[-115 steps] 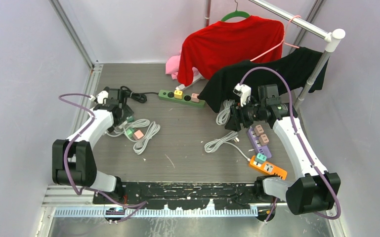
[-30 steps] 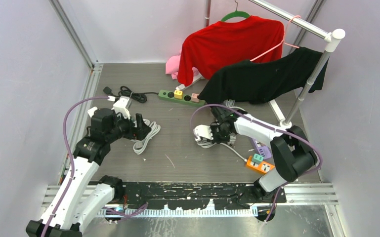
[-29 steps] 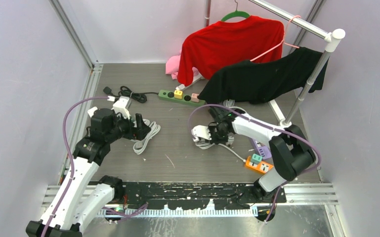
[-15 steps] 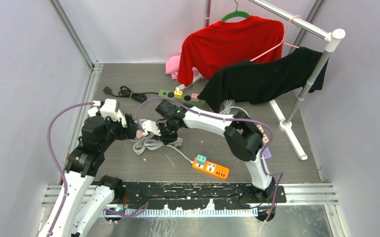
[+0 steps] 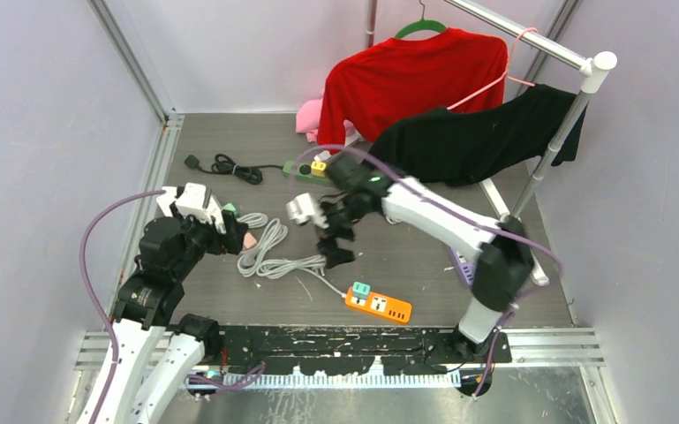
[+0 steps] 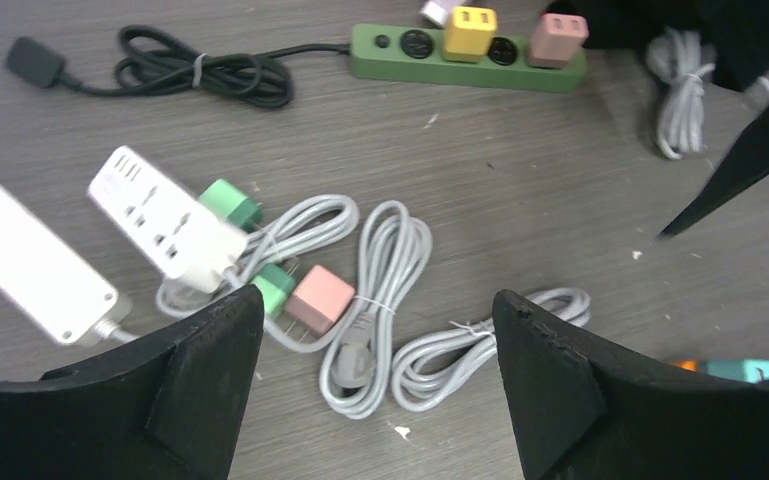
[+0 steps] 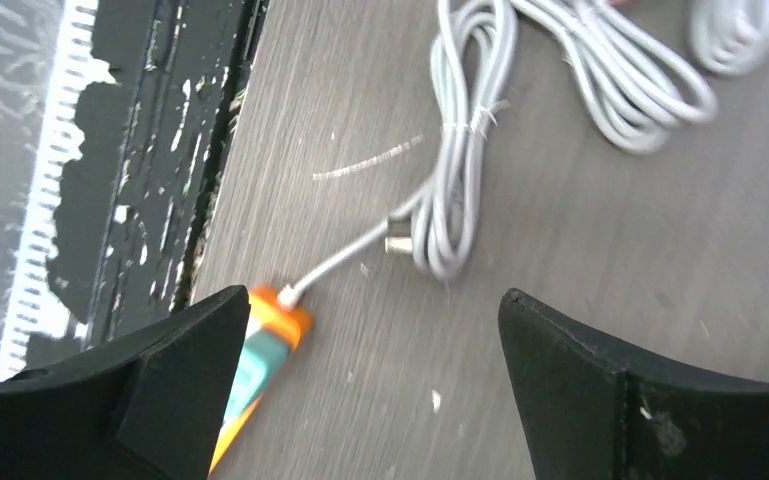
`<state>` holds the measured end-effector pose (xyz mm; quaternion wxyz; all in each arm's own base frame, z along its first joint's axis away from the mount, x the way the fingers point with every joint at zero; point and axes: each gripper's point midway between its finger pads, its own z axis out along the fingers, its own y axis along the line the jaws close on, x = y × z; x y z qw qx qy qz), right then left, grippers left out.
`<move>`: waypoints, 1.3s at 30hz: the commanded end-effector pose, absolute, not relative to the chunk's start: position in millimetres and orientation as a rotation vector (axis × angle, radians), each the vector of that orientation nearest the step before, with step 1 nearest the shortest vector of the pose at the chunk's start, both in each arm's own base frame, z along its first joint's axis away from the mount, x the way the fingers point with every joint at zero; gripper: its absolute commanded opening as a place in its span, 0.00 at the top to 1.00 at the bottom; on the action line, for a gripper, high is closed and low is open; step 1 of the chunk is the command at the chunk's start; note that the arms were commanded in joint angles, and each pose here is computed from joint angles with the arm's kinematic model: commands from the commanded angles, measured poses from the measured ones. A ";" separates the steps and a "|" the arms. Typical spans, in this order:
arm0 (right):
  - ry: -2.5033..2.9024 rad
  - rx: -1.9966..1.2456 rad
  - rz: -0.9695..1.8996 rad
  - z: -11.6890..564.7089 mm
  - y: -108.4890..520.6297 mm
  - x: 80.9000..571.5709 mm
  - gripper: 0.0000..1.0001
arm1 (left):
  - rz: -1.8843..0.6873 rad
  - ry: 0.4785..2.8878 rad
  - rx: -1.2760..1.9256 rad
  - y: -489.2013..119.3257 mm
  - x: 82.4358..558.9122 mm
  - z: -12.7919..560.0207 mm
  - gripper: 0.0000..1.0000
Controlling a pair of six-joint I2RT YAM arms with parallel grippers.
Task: Pull the plug off the socket
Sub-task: Move the socket to the center of the board.
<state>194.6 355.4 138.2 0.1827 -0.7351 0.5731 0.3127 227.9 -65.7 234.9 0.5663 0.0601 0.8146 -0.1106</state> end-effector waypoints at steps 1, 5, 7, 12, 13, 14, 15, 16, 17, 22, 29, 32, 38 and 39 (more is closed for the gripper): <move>1.505 -1.947 1.002 195.6 285.6 178.3 0.00 | -0.435 1.765 0.332 -101.8 224.4 259.4 0.15; 1.615 -1.547 1.113 212.0 241.1 182.1 0.00 | -0.679 1.650 0.464 -141.7 213.0 267.6 0.15; 1.664 -1.474 1.120 206.5 222.9 175.4 0.00 | -0.841 1.601 0.450 -160.0 208.2 276.2 0.15; 1.679 -1.403 1.053 208.3 193.6 173.2 0.00 | -1.300 1.562 0.312 -198.0 198.4 292.8 0.19; 1.675 -1.392 1.052 207.5 191.8 173.7 0.00 | -1.347 1.568 0.300 -205.0 196.7 289.5 0.21; 1.668 -1.391 1.053 205.3 190.9 173.1 0.00 | -1.360 1.572 0.302 -212.4 194.8 283.9 0.22; 1.665 -1.397 1.061 200.7 190.7 170.6 0.00 | -1.355 1.571 0.328 -222.3 189.9 276.4 0.22; 1.659 -1.399 1.074 197.8 191.1 168.3 0.00 | -1.322 1.565 0.354 -230.8 186.6 268.1 0.22; 1.666 -1.398 1.084 193.9 190.9 166.2 0.00 | -1.300 1.558 0.408 -242.2 177.3 260.1 0.22; 1.745 -1.389 0.966 169.2 182.3 179.7 0.01 | -1.137 1.498 0.643 -276.9 144.1 223.0 0.21; 1.828 -1.583 0.826 120.7 195.4 174.6 0.04 | -1.027 1.510 0.785 -287.2 139.0 163.5 0.21; 1.815 -1.676 0.802 103.8 205.1 167.3 0.05 | -1.003 1.514 0.824 -286.8 137.6 147.6 0.21; 1.788 -1.725 0.820 95.8 236.3 154.6 0.07 | -0.946 1.496 0.894 -282.3 135.9 135.8 0.21; 1.784 -1.740 0.813 93.7 239.4 153.1 0.07 | -0.940 1.498 0.898 -280.4 135.4 134.4 0.21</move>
